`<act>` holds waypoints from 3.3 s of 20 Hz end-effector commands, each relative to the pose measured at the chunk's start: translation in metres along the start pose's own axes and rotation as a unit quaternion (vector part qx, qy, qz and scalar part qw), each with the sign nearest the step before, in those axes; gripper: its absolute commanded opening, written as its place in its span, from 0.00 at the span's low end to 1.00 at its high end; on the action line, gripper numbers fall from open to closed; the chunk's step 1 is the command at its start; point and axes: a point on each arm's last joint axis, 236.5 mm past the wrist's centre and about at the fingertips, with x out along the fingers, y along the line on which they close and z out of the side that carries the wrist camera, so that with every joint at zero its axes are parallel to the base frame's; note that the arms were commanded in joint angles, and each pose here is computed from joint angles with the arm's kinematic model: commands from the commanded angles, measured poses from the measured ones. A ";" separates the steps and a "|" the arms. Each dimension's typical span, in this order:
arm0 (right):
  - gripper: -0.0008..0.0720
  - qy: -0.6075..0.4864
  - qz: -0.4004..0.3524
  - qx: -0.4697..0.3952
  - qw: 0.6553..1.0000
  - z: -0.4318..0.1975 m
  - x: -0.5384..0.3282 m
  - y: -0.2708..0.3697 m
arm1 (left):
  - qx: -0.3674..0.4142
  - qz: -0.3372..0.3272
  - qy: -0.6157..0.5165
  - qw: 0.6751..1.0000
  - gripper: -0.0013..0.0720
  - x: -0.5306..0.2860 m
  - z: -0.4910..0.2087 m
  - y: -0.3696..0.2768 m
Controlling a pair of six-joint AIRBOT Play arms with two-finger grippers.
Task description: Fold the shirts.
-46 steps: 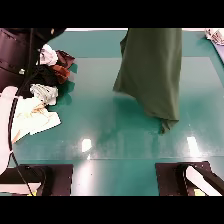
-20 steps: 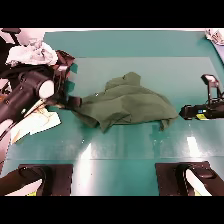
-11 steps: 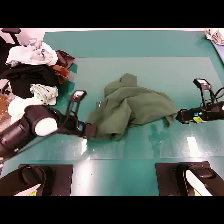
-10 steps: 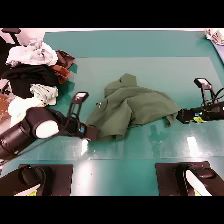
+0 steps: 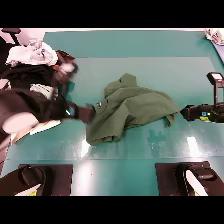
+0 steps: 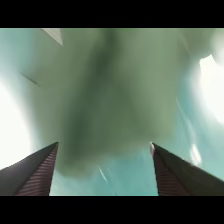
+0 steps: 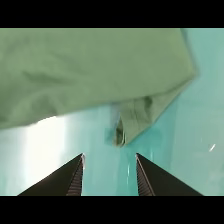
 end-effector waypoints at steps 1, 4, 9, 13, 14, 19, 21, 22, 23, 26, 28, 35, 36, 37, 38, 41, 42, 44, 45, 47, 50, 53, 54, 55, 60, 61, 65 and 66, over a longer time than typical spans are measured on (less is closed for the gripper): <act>0.53 -0.030 0.012 0.013 0.999 0.008 -0.009 0.006 | -0.014 0.068 -0.049 0.996 0.98 -0.021 0.049 0.065; 0.53 -0.003 0.049 0.050 0.998 0.001 -0.003 0.023 | -0.001 0.033 0.015 0.999 0.98 0.002 0.038 0.092; 0.53 0.052 0.106 0.114 0.986 -0.005 0.016 0.050 | -0.056 -0.036 0.134 0.989 0.98 0.073 -0.021 0.138; 0.53 0.105 0.113 0.130 0.979 -0.013 0.041 0.054 | -0.105 -0.165 0.167 0.966 0.98 0.099 -0.063 0.107; 0.53 0.112 0.113 0.115 0.981 -0.015 0.045 0.053 | -0.105 -0.179 0.168 0.964 0.98 0.100 -0.067 0.101; 0.53 0.087 0.117 0.073 0.987 -0.007 0.045 0.052 | -0.086 -0.171 0.151 0.970 0.98 0.116 -0.064 0.111; 0.53 0.069 0.119 0.065 0.988 -0.003 0.036 0.053 | -0.097 -0.169 0.164 0.967 0.98 0.127 -0.070 0.116; 0.53 0.057 0.120 0.058 0.989 -0.001 0.030 0.054 | -0.095 -0.174 0.180 0.964 0.98 0.132 -0.077 0.117; 0.53 0.046 0.121 0.054 0.990 0.000 0.023 0.055 | -0.100 -0.179 0.198 0.959 0.98 0.138 -0.086 0.117; 0.53 0.024 0.121 0.043 0.991 0.000 0.007 0.056 | -0.103 -0.202 0.208 0.951 0.98 0.152 -0.092 0.114; 0.53 0.027 0.122 0.039 0.991 -0.005 0.001 0.057 | -0.099 -0.214 0.203 0.950 0.98 0.158 -0.090 0.110; 0.53 0.045 0.123 0.039 0.991 -0.014 0.000 0.058 | -0.067 -0.221 0.263 0.937 0.67 0.192 -0.129 0.083; 0.53 0.051 0.121 0.037 0.991 -0.017 0.000 0.057 | -0.069 -0.220 0.254 0.939 0.49 0.194 -0.126 0.082; 0.53 0.055 0.110 0.034 0.992 -0.019 0.001 0.052 | -0.075 -0.227 0.247 0.939 0.31 0.194 -0.119 0.078; 0.53 0.060 0.090 0.028 0.994 -0.022 0.003 0.043 | -0.075 -0.236 0.243 0.938 0.14 0.190 -0.113 0.074; 0.53 0.084 0.020 0.010 0.996 -0.034 0.005 0.009 | -0.052 -0.259 0.227 0.938 0.05 0.166 -0.086 0.058; 0.53 0.092 0.006 0.007 0.996 -0.036 0.008 0.002 | -0.053 -0.257 0.212 0.941 0.05 0.157 -0.072 0.054; 0.53 0.119 -0.007 0.021 0.993 -0.045 0.019 -0.009 | -0.052 -0.251 0.167 0.952 0.05 0.136 -0.043 0.048; 0.53 0.132 -0.012 0.035 0.991 -0.052 0.028 -0.017 | -0.057 -0.245 0.139 0.958 0.05 0.126 -0.029 0.046; 0.53 0.153 -0.012 0.072 0.986 -0.067 0.049 -0.029 | -0.078 -0.228 0.081 0.967 0.05 0.109 -0.001 0.045; 0.53 0.155 0.040 0.120 0.980 -0.080 0.077 -0.021 | -0.107 -0.219 0.033 0.969 0.05 0.095 0.022 0.045; 0.53 0.135 0.035 0.134 0.981 -0.079 0.098 -0.028 | -0.123 -0.231 0.028 0.965 0.05 0.092 0.027 0.040; 0.53 0.125 0.031 0.136 0.982 -0.076 0.103 -0.030 | -0.127 -0.236 0.026 0.963 0.05 0.091 0.029 0.038; 0.53 0.117 0.029 0.136 0.983 -0.075 0.108 -0.031 | -0.130 -0.238 0.023 0.962 0.05 0.090 0.030 0.037; 0.53 0.123 0.036 0.096 0.987 -0.075 0.132 -0.013 | -0.155 -0.253 -0.005 0.955 0.05 0.087 0.047 0.033; 0.53 0.116 0.036 0.093 0.988 -0.071 0.138 -0.010 | -0.160 -0.255 -0.011 0.953 0.05 0.086 0.050 0.033; 0.41 0.097 0.023 0.086 0.991 -0.061 0.151 -0.014 | -0.164 -0.263 -0.020 0.950 0.05 0.082 0.058 0.030; 0.40 0.101 0.010 0.087 0.991 -0.063 0.152 -0.022 | -0.161 -0.264 -0.025 0.950 0.05 0.079 0.062 0.029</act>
